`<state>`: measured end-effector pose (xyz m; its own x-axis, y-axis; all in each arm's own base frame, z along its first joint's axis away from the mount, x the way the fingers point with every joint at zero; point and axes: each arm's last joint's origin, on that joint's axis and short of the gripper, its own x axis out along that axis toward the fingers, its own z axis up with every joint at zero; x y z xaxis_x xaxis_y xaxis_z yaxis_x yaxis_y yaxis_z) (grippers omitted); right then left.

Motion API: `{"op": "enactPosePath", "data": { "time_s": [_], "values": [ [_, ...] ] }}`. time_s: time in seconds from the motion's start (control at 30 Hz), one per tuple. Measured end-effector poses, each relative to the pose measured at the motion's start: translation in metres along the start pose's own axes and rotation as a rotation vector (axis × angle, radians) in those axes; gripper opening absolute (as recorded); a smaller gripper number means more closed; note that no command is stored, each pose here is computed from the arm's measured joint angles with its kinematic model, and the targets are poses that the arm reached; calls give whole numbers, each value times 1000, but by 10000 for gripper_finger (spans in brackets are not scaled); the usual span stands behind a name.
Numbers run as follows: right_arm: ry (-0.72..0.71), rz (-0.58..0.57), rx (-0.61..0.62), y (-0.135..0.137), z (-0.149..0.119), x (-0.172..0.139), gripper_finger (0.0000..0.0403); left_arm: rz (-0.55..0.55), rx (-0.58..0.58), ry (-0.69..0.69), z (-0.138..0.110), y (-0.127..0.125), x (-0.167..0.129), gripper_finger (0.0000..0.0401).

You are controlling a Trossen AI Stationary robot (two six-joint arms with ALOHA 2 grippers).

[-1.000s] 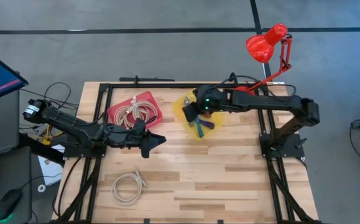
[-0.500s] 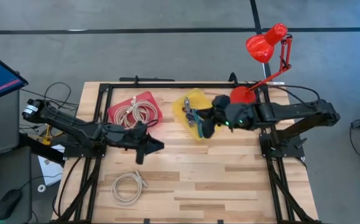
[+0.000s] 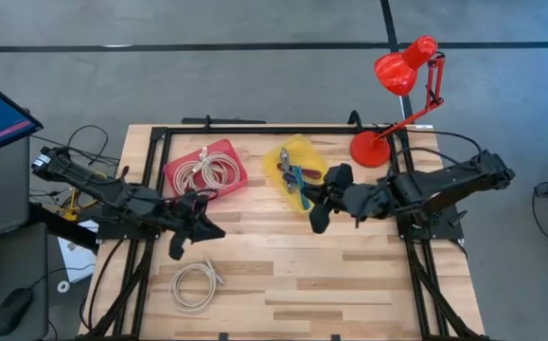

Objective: Pick & Place USB Port
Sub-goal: Put the white HDMI cable into the pink transparent bin

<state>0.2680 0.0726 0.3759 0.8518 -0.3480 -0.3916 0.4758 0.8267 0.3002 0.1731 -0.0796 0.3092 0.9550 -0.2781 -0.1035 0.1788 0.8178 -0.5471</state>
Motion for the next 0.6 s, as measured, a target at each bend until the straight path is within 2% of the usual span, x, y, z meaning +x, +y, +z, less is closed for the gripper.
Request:
{"op": "enactPosePath", "data": {
  "time_s": [0.33,0.6],
  "values": [
    [7,-16,47,19,-21,0,8,73,-117,191,-15,-5,-11,4],
    [-7,-44,77,35,-41,4,8,207,-146,408,-29,-11,-10,4]
  ]
}}
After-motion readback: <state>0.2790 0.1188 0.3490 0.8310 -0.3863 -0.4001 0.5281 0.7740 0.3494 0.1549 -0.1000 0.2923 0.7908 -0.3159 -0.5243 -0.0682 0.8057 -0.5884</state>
